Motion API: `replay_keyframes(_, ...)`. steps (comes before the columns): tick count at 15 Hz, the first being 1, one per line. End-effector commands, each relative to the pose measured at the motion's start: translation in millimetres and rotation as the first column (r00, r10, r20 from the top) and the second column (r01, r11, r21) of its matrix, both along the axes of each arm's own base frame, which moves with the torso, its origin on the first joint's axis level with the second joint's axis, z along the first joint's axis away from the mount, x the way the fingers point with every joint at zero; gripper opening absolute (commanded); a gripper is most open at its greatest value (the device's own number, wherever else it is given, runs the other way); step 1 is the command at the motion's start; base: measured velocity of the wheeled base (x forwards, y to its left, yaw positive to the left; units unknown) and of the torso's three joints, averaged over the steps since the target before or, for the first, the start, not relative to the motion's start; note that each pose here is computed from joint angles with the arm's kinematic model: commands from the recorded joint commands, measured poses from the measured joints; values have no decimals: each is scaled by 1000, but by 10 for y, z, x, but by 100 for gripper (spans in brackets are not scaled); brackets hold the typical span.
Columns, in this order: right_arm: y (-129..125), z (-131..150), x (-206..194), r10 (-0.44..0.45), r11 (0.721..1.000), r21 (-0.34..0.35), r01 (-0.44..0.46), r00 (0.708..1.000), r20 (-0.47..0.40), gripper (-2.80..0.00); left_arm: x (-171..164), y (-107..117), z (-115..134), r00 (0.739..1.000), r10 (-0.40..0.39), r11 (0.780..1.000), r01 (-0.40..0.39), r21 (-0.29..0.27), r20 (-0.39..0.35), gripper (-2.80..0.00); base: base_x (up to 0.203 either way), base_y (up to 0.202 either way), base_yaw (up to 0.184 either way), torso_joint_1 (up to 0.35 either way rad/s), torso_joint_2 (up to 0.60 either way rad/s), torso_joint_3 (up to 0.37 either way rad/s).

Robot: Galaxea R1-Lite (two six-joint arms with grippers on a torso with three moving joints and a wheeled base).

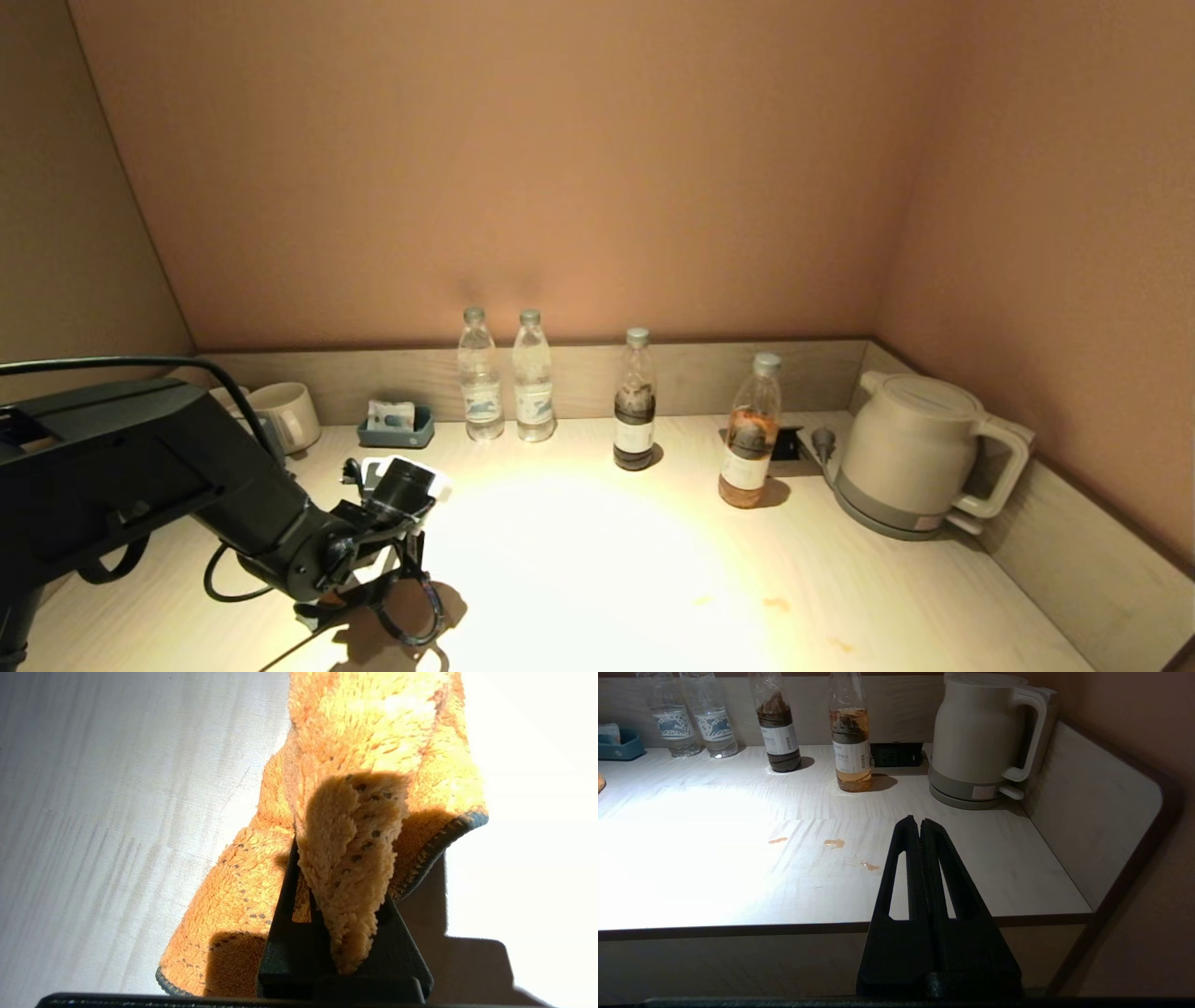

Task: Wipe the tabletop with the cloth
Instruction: Sweep the stains on the table

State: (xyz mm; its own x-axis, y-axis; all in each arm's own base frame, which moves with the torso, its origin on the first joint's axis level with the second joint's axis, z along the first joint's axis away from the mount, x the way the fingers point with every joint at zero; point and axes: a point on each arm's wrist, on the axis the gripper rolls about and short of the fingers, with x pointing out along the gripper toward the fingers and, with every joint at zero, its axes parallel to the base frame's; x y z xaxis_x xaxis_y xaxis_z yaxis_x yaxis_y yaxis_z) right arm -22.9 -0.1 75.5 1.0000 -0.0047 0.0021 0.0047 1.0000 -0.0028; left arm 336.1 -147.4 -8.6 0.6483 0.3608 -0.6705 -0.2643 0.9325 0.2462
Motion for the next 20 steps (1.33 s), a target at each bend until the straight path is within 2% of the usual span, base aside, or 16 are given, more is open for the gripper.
replay_keyframes(1,0,1,1,0,1000,0,0,1000,-1,-280,-132,-250,68,997,-71,997,71,-6,20,-280,0,0,0,0,0,0)
replay_keyframes(2,0,1,1,0,1000,0,0,1000,-1,-280,-238,-427,132,992,-125,992,126,-13,35,-280,0,0,0,0,0,0)
replay_keyframes(5,0,1,1,0,1000,0,0,1000,-1,-280,-390,-605,382,979,-184,981,188,-39,89,-280,0,0,0,0,0,0)
replay_keyframes(10,0,1,1,0,1000,0,0,1000,-1,-280,-488,-620,708,974,-187,977,198,-76,127,-280,0,0,0,0,0,0)
replay_keyframes(12,0,1,1,0,1000,0,0,1000,-1,-280,-500,-630,755,975,-181,977,193,-90,128,-280,0,0,0,0,0,0)
replay_keyframes(14,0,0,1,0,1000,0,0,1000,-2,-280,-545,-641,1016,980,-155,972,173,-156,124,-280,0,0,0,0,0,0)
replay_keyframes(17,0,1,1,0,1000,0,0,1000,-1,-280,-570,-672,1312,989,-143,934,144,-327,27,-280,0,0,0,0,0,0)
replay_keyframes(19,0,1,1,0,1000,0,0,1000,-1,-280,-569,-687,1325,988,-152,920,135,-368,-15,-280,0,0,0,0,0,0)
replay_keyframes(20,0,1,1,0,1000,0,0,1000,-1,-280,-549,-725,1318,980,-183,899,135,-417,-77,-280,0,0,0,0,0,0)
